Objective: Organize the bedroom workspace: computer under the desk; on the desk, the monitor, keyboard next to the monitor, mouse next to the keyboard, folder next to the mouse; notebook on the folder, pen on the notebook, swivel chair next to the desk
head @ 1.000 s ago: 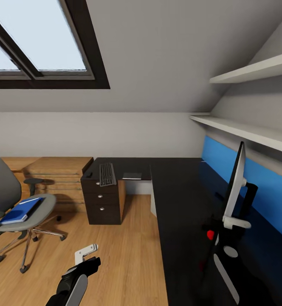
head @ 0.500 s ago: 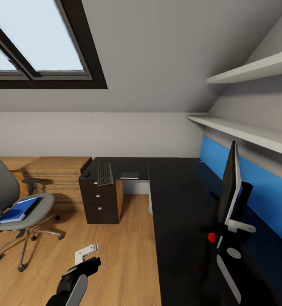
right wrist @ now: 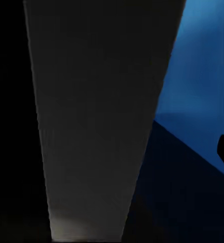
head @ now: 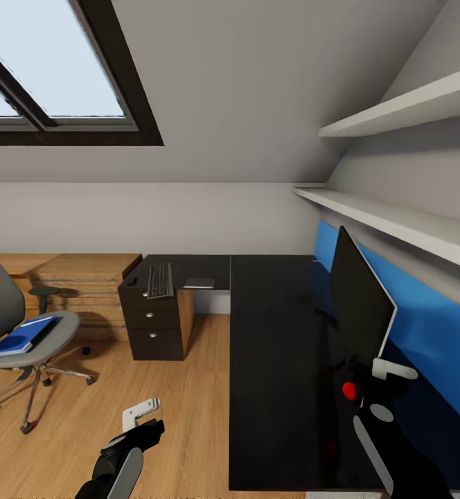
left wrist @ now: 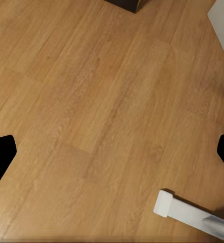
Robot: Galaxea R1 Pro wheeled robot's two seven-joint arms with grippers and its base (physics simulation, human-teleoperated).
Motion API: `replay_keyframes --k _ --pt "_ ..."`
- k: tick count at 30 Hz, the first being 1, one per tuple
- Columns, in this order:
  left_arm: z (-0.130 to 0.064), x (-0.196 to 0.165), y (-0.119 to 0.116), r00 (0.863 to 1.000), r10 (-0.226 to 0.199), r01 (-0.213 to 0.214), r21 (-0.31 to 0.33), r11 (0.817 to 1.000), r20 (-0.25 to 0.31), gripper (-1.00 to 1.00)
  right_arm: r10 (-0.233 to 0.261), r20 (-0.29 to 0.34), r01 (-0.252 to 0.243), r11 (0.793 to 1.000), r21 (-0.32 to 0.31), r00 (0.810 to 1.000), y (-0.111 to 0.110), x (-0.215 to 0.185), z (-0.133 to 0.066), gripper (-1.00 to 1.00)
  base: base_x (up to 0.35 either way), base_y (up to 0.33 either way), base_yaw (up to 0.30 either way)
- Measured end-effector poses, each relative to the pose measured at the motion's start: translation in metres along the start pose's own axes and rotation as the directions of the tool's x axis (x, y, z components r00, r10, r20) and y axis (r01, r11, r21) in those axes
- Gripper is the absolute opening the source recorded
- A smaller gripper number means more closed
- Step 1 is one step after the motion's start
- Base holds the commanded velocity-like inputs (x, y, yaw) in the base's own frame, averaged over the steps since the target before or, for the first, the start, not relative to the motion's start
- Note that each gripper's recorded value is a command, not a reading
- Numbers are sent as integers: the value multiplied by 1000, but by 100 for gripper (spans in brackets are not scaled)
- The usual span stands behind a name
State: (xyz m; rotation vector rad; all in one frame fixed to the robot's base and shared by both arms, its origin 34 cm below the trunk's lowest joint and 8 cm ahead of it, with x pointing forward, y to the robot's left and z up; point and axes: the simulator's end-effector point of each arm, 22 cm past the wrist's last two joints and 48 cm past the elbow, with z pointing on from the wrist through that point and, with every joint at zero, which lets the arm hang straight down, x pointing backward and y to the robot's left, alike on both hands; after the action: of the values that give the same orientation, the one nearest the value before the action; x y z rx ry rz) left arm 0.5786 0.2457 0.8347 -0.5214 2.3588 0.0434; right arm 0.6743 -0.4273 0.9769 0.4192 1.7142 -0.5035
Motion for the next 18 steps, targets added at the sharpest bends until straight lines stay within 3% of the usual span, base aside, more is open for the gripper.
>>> replay_keyframes --k 18 --pt "0 0 1 1000 0 0 -2 1000 0 100 2 5 -1 1000 -1 1000 0 -1 0 100 -55 -77 0"
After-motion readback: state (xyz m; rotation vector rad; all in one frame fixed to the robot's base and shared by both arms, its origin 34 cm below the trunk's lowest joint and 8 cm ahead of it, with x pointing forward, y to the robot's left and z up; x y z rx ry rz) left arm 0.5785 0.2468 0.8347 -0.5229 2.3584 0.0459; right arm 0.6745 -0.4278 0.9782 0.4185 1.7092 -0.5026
